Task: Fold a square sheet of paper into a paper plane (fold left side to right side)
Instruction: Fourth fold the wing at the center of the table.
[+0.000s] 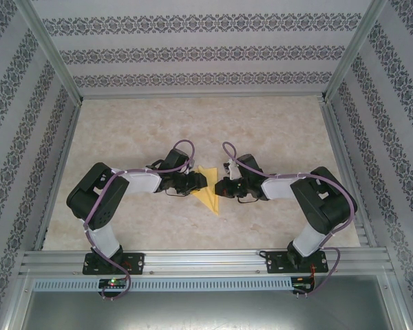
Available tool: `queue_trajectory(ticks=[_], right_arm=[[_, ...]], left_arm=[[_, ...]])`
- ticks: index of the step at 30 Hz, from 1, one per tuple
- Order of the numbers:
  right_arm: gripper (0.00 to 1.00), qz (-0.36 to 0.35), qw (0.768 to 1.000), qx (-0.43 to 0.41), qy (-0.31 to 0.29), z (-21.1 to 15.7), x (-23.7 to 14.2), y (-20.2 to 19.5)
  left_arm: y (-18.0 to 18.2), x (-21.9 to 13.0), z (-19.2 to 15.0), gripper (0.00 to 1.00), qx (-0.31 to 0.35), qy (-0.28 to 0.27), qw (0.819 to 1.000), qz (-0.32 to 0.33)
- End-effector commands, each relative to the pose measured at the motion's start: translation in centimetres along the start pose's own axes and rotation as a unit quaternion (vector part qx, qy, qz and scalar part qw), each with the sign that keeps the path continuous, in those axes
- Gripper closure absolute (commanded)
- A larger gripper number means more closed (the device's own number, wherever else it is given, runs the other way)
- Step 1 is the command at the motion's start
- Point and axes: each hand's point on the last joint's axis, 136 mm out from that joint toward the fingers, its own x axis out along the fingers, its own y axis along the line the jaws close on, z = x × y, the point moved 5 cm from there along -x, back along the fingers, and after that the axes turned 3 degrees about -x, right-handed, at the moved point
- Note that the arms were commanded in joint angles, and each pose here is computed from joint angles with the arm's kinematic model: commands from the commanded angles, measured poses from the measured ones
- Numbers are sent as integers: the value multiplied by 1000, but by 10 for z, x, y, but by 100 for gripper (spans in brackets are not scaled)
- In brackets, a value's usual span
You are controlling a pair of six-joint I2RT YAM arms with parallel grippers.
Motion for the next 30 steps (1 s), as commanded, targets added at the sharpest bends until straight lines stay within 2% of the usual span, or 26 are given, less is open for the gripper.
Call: queue_trajectory(ticks=[1, 30], right_arm=[[100, -15, 1000, -16, -9, 4, -7, 0], [100, -42, 999, -30, -18, 10, -7, -6]], left_arm=[[-4, 0, -3, 56, 16, 2, 1000, 4], [-4, 0, -4, 56, 16, 2, 1000, 3]])
